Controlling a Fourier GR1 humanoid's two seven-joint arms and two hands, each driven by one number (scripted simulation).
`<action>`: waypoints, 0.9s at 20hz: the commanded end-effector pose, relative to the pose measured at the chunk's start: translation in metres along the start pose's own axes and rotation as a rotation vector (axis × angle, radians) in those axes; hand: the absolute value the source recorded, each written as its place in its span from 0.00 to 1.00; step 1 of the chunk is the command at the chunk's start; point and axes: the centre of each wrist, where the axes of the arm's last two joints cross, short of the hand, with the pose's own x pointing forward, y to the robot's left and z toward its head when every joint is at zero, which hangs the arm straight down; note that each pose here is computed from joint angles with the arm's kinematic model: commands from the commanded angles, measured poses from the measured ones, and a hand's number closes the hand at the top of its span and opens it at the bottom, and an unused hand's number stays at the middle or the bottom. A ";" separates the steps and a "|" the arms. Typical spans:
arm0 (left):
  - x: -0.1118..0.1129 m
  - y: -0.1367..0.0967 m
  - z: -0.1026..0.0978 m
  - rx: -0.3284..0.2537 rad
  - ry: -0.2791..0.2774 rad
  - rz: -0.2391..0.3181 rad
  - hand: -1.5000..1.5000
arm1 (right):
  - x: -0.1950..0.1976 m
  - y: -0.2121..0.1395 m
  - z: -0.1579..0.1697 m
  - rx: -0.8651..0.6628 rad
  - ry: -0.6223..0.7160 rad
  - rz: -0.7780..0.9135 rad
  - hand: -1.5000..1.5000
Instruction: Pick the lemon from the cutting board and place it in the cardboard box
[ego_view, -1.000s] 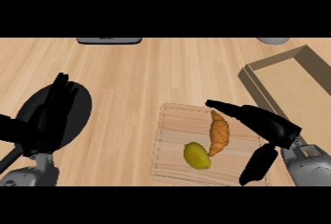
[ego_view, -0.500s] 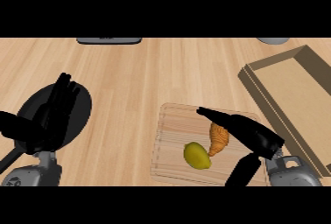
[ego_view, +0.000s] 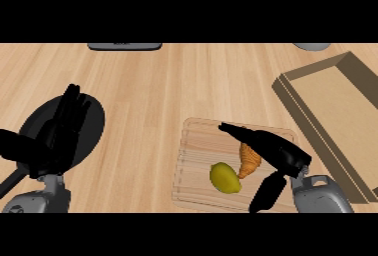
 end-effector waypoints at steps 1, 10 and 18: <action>0.004 -0.019 0.024 -0.008 0.014 0.005 0.50 | -0.014 0.003 -0.005 -0.009 0.015 0.006 0.00; -0.005 0.004 -0.004 -0.005 -0.002 0.006 0.50 | -0.003 0.019 -0.025 -0.008 0.053 0.053 0.00; -0.002 0.015 -0.005 0.006 -0.010 -0.013 0.50 | -0.021 0.032 -0.030 0.022 0.035 0.041 0.00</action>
